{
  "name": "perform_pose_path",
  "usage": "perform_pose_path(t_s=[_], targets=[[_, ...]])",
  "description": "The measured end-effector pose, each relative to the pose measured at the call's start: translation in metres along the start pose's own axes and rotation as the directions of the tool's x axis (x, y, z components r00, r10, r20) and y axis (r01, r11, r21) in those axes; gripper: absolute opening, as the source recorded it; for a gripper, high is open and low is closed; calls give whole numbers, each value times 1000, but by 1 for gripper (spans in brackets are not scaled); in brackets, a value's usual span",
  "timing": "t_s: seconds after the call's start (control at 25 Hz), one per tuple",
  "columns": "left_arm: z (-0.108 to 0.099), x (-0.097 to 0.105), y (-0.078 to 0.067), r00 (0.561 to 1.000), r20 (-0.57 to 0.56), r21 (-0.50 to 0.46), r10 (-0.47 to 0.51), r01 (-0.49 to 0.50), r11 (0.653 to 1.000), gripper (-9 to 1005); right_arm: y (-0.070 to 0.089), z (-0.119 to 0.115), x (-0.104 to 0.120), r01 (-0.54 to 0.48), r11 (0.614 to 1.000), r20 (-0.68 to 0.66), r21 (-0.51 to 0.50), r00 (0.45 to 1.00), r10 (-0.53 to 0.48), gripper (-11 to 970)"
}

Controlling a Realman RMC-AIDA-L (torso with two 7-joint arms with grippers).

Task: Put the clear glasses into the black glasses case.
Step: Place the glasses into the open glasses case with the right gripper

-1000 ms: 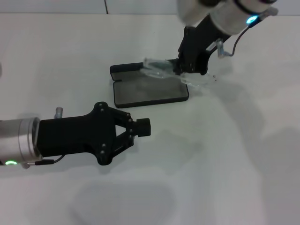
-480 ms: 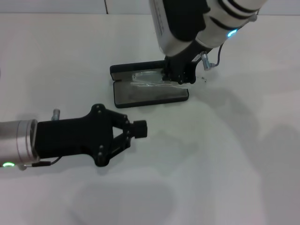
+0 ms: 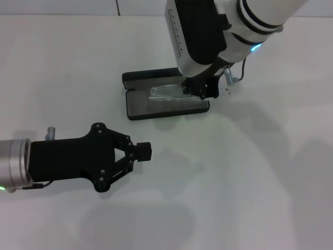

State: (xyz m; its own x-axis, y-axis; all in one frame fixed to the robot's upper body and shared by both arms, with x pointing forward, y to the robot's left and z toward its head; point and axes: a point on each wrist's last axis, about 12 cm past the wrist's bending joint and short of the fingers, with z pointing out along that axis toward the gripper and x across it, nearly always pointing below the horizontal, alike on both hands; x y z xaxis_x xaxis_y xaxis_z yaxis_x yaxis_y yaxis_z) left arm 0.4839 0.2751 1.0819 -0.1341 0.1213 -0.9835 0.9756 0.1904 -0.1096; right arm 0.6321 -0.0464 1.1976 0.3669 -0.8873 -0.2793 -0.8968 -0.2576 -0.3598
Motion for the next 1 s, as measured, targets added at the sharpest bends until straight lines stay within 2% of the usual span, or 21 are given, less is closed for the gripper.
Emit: perform_pose_path(t_s=[1.0], targets=[[-1, 3, 0, 1000, -6, -27, -2, 1, 1000, 43, 9, 22, -10, 93, 990, -23, 109, 996, -91, 49]])
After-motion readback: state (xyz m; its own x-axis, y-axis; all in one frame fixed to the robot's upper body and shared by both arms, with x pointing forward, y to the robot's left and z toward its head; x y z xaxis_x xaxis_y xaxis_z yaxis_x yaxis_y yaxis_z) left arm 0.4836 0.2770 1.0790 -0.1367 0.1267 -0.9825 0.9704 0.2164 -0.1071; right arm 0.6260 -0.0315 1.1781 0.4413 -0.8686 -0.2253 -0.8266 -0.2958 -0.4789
